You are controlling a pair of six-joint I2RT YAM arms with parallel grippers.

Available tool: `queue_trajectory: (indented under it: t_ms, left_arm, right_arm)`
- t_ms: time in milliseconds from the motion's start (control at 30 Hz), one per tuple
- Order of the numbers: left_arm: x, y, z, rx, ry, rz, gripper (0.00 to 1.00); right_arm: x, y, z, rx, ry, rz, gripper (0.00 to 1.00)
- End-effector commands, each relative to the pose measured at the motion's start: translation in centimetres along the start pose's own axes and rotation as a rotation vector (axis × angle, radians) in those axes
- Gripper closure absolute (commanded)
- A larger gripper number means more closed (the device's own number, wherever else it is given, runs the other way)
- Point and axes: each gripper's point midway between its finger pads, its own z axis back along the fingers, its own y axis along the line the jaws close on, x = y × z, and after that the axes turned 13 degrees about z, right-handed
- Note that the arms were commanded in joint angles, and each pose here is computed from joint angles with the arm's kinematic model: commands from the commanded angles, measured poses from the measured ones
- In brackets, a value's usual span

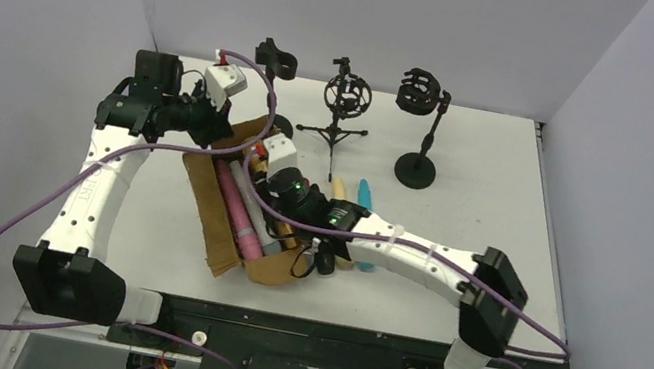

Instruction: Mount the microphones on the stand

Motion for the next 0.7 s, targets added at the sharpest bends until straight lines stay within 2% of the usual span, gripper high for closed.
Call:
queue_trajectory:
  t_ms: [0, 133, 200, 300, 467, 667]
  left_arm:
    - [2.1, -0.4, 1.5, 0.019, -0.062, -0.074, 1.0]
    - [2.1, -0.4, 1.5, 0.02, -0.061, -0.078, 1.0]
    - [2.1, -0.3, 1.5, 0.022, -0.06, -0.082, 1.0]
    - [1.9, -0.3, 1.6, 0.023, -0.056, -0.085, 1.0]
    - [2.0, -0.4, 1.6, 0.019, -0.056, -0.092, 1.0]
    - [2.1, -0.5, 1.6, 0.012, -0.062, -0.092, 1.0]
  right_arm:
    - [7.0, -2.9, 7.3, -0.014, -0.22, -0.112, 1.0]
    - [6.4, -5.1, 10.9, -0.057, -0.254, -0.145, 1.0]
    - [4.7, -6.6, 11.9, -0.101, -0.241, -0.153, 1.0]
    - [3.0, -10.4, 13.1, -0.179, -0.238, -0.229, 1.0]
    - [-4.6, -16.6, 11.8, -0.323, -0.098, -0.371, 1.0]
    - [-13.7, -20.1, 9.4, -0.412, 0.093, -0.468, 1.0]
